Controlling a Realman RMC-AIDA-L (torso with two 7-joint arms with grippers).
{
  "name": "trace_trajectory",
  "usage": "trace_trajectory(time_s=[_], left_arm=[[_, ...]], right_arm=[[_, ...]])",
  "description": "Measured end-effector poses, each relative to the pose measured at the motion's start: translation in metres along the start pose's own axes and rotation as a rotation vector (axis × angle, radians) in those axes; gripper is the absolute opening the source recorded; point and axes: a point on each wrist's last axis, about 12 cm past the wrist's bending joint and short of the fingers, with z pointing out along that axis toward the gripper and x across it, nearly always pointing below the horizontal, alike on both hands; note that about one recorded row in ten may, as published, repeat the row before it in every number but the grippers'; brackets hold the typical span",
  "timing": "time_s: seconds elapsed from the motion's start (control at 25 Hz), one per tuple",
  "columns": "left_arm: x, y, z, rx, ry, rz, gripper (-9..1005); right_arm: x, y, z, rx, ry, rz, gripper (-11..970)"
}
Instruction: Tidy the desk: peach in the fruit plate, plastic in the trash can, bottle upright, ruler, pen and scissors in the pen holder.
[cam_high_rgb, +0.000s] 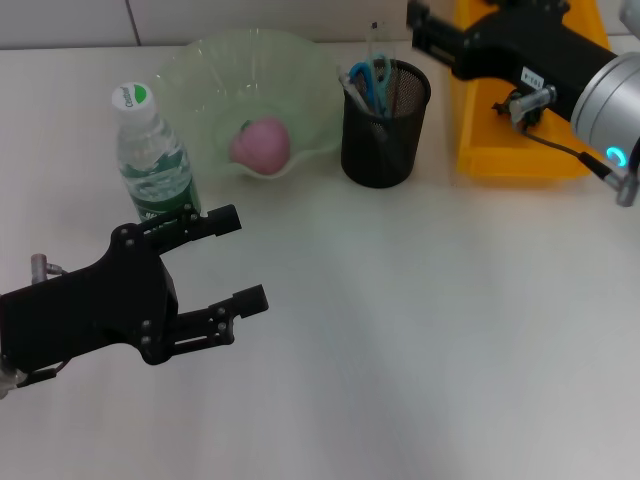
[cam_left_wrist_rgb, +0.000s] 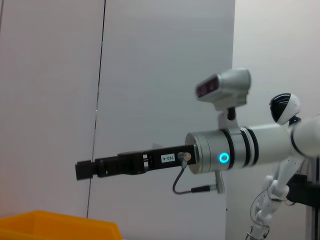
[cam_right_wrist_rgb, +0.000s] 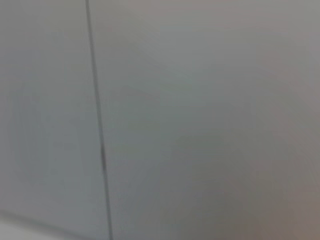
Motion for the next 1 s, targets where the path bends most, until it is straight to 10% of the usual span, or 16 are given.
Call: trace_trajectory(time_s=[0.28, 0.48, 0.72, 1.0], left_arm=[[0.001, 0.000, 0.000, -0.002, 0.002, -0.001, 809], [0.000, 0.001, 0.001, -0.003, 0.004, 0.001, 809], [0.000, 0.001, 0.000, 0.011, 0.017, -0.004, 809], [0.000, 0.002, 0.001, 0.042, 0.041, -0.012, 809]], right_arm=[[-0.028, -0.006, -0.018, -0.271, 0.185, -0.044, 780], [-0.027, -0.029, -0.057, -0.680, -0.091, 0.004, 777], [0.045, -0.067, -0.087, -0.821, -0.171, 0.012, 776], [0.087, -0.065, -0.094, -0.842, -0.013, 0.026, 776]])
